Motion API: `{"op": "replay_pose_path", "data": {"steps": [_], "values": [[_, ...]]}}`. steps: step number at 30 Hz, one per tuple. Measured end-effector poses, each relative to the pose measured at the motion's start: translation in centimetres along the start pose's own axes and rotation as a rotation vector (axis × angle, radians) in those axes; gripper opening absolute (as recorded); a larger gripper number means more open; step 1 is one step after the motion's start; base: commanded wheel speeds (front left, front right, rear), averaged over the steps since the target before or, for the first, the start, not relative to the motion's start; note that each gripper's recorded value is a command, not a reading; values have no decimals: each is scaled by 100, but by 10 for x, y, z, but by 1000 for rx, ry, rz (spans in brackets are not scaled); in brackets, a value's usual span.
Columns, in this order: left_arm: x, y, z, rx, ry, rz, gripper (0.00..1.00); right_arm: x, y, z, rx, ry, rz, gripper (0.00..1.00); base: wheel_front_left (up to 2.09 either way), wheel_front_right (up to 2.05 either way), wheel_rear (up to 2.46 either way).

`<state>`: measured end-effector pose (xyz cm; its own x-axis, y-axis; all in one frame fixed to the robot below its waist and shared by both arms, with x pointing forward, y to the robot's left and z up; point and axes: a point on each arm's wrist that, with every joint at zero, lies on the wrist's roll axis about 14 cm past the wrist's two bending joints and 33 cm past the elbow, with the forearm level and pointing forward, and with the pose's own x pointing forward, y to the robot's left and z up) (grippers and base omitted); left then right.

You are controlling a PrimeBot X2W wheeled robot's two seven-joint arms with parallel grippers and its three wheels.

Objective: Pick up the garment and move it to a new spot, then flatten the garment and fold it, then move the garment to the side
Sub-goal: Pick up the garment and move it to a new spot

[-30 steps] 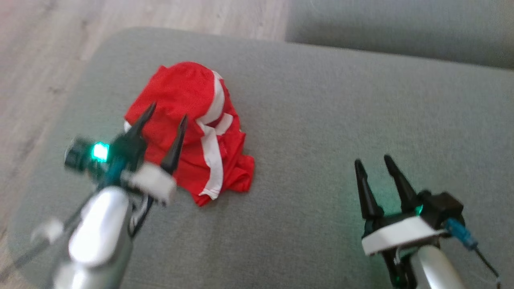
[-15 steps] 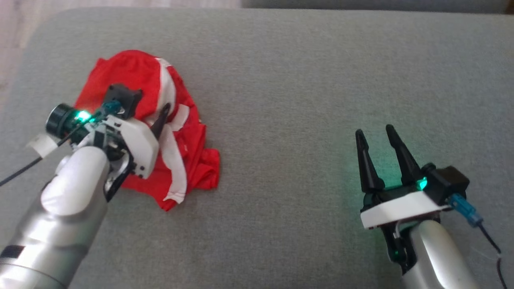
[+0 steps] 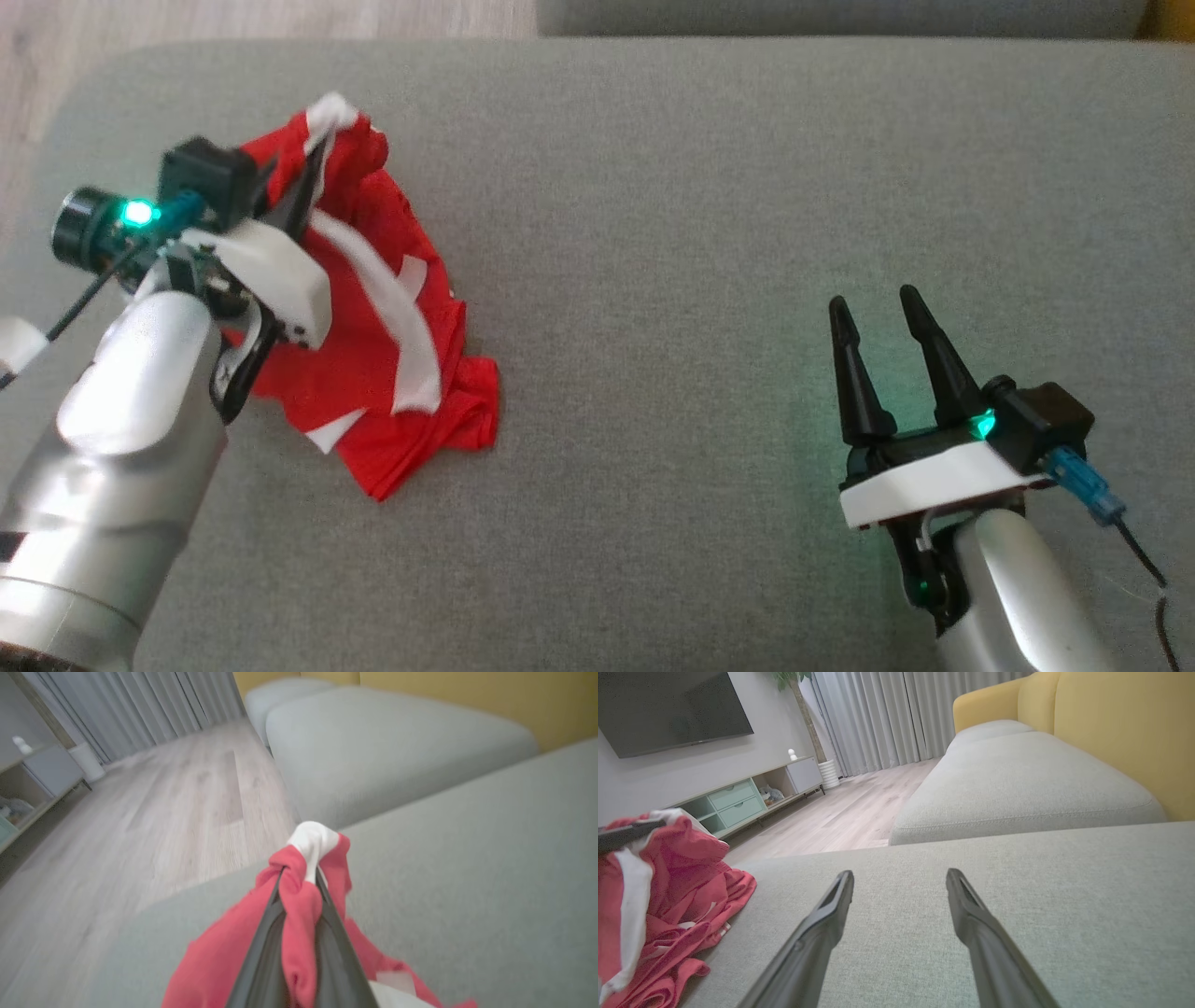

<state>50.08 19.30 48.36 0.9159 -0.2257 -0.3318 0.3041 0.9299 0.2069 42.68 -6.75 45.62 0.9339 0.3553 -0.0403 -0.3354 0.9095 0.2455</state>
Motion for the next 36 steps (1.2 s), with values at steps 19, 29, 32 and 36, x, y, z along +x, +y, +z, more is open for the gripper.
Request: {"op": "replay_pose_path", "data": {"steps": [19, 29, 32, 36], "values": [[-84, -35, 174, -169, -645, -41, 0, -33, -2, 28, -17, -69, -38, 100, 0, 0, 0], [-71, -116, 189, -269, -652, -265, 0, -56, -30, 43, -8, -118, -138, 100, 0, 0, 0], [-63, -154, 194, -289, -639, -365, 0, -64, -39, 51, -1, -142, -171, 100, 0, 0, 0], [-54, -209, 217, -322, -649, -505, 0, -75, -52, 68, 9, -196, -216, 100, 0, 0, 0]]}}
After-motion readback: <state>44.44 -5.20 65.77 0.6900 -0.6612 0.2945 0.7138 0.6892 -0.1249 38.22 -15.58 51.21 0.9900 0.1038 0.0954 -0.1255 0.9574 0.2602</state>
